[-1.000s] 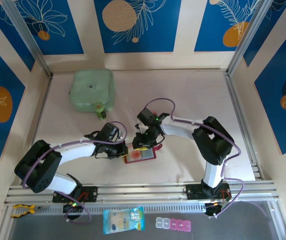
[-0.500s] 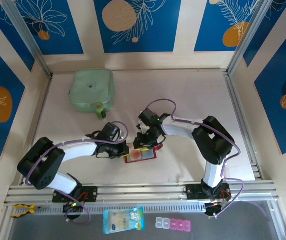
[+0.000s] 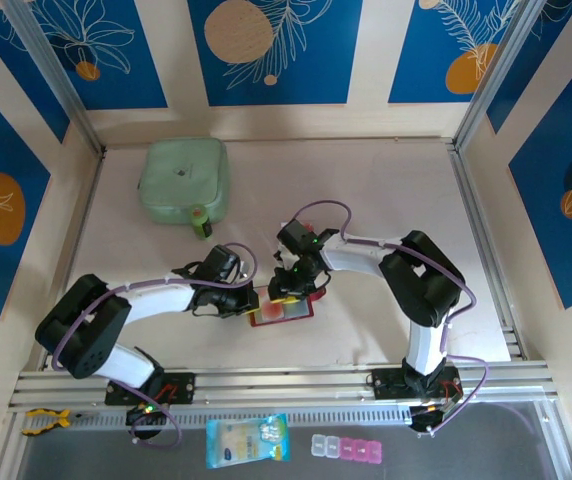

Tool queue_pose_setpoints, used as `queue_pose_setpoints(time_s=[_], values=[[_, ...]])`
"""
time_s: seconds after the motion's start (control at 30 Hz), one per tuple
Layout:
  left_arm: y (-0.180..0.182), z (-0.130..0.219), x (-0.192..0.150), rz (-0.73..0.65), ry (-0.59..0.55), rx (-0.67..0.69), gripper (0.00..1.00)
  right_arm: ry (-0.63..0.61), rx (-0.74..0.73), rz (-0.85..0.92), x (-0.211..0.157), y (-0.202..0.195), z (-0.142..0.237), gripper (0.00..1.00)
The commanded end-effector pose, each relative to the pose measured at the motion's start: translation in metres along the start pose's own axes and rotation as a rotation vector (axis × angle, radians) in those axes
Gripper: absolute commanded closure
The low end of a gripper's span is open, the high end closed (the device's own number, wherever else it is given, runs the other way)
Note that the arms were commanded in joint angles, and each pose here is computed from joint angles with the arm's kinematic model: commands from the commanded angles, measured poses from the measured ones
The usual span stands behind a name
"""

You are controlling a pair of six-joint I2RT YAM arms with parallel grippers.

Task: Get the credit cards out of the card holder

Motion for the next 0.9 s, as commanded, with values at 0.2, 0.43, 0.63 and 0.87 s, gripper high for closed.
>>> queue_pose_setpoints(time_s=[0.2,0.43,0.63,0.87], values=[[0.017,-0.002,-0.003,0.017,0.011,0.084,1.00,0.043,-0.034,-0.021,-0.008,-0.013,-0.008,0.67],[0.017,-0.002,-0.002,0.017,0.007,0.087,1.00,0.048,-0.064,-0.004,-0.008,-0.014,-0.007,0.67],[0.015,-0.001,-0.001,0.016,0.006,0.088,1.00,0.036,-0.008,0.002,-0.006,-0.006,-0.007,0.68],[0.016,-0.002,-0.001,0.014,0.012,0.096,1.00,-0.026,0.126,-0.005,-0.002,0.008,0.003,0.74]])
Point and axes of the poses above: each hand's point on the last joint's axis, 136 mm out from that joint toward the fingers, its own z axis back along the fingers, its own y axis along the line the jaws close on, x = y × z, the point moved 2 cm from there along z, back along the fingers, and after that the axes turned 15 degrees about z, right-handed, at the moved point
